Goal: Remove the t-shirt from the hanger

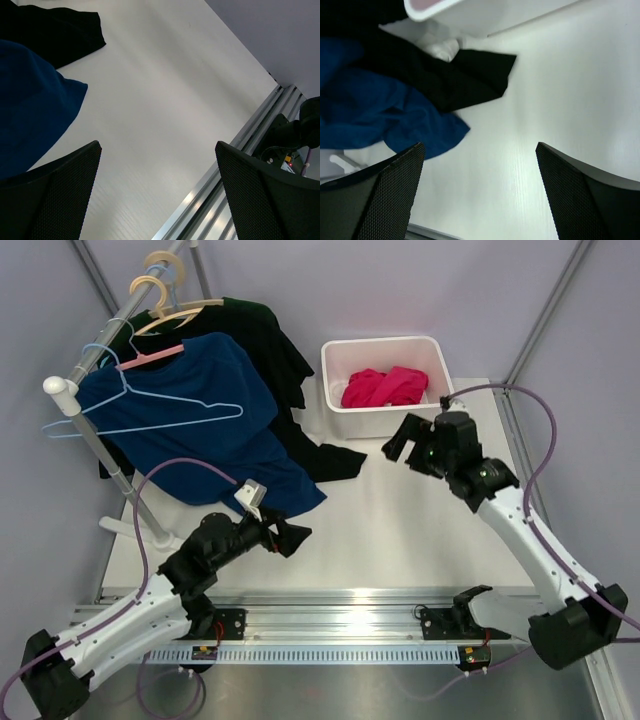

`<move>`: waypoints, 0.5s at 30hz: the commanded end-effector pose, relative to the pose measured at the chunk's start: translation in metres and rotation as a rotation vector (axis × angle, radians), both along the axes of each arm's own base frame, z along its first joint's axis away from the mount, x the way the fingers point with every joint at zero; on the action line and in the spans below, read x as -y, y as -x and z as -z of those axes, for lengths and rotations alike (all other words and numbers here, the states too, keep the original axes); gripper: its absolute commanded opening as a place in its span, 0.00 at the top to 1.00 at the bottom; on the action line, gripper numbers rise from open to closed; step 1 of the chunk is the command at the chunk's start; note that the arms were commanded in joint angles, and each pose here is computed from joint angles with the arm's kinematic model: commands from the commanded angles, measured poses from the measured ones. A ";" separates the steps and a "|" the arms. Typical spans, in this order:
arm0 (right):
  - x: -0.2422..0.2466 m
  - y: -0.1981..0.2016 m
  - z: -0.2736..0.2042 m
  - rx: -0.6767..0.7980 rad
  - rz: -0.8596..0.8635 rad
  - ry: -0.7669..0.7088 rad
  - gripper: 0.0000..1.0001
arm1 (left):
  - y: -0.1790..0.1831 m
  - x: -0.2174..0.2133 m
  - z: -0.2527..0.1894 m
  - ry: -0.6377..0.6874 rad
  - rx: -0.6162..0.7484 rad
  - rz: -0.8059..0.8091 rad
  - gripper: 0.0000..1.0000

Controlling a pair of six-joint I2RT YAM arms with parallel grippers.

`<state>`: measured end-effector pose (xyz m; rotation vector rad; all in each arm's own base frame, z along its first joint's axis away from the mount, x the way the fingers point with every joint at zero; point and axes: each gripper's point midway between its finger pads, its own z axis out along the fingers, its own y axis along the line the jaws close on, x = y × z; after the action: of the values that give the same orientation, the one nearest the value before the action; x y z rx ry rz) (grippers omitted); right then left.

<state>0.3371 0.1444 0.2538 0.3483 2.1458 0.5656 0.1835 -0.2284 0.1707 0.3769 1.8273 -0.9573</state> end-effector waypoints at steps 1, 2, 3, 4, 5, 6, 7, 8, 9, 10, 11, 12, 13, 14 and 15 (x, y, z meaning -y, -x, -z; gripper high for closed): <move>-0.007 0.036 -0.001 0.048 0.012 0.004 0.00 | -0.004 0.001 -0.021 -0.001 0.071 0.000 0.01; -0.006 0.044 0.001 0.062 0.015 0.021 0.00 | -0.003 0.001 -0.024 0.002 0.079 0.008 0.01; -0.014 0.057 0.003 0.074 -0.024 0.014 0.01 | -0.002 0.002 -0.026 0.008 0.085 0.016 0.01; -0.012 0.074 0.009 0.087 -0.040 -0.013 0.00 | 0.001 0.002 -0.029 0.015 0.099 0.030 0.01; -0.014 0.082 0.012 0.096 -0.058 -0.034 0.00 | 0.002 0.003 -0.031 0.018 0.105 0.035 0.01; -0.015 0.086 0.009 0.127 -0.063 -0.071 0.01 | 0.004 0.003 -0.032 0.021 0.110 0.041 0.01; -0.011 0.097 0.021 0.144 -0.076 -0.090 0.01 | 0.006 0.004 -0.034 0.024 0.116 0.050 0.01; -0.011 0.101 0.022 0.169 -0.091 -0.108 0.00 | 0.008 0.004 -0.038 0.033 0.127 0.061 0.01; -0.010 0.101 0.020 0.212 -0.093 -0.121 0.01 | 0.009 0.005 -0.041 0.038 0.134 0.068 0.01; -0.006 0.106 0.034 0.224 -0.095 -0.110 0.00 | 0.012 0.007 -0.041 0.040 0.138 0.084 0.01; -0.002 0.106 0.040 0.232 -0.079 -0.104 0.00 | 0.014 0.007 -0.044 0.047 0.144 0.091 0.01; -0.002 0.109 0.044 0.236 -0.086 -0.114 0.01 | 0.017 0.009 -0.045 0.053 0.148 0.108 0.01; -0.003 0.113 0.040 0.242 -0.110 -0.115 0.01 | 0.019 0.010 -0.046 0.056 0.152 0.119 0.01; -0.008 0.120 0.036 0.241 -0.155 -0.118 0.00 | 0.021 0.010 -0.048 0.060 0.157 0.126 0.01; -0.005 0.123 0.031 0.252 -0.159 -0.116 0.00 | 0.024 0.011 -0.050 0.069 0.164 0.139 0.01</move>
<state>0.2155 0.1437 0.1944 0.2114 2.0036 0.7186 0.1675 -0.2318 0.1831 0.4804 1.7613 -0.9857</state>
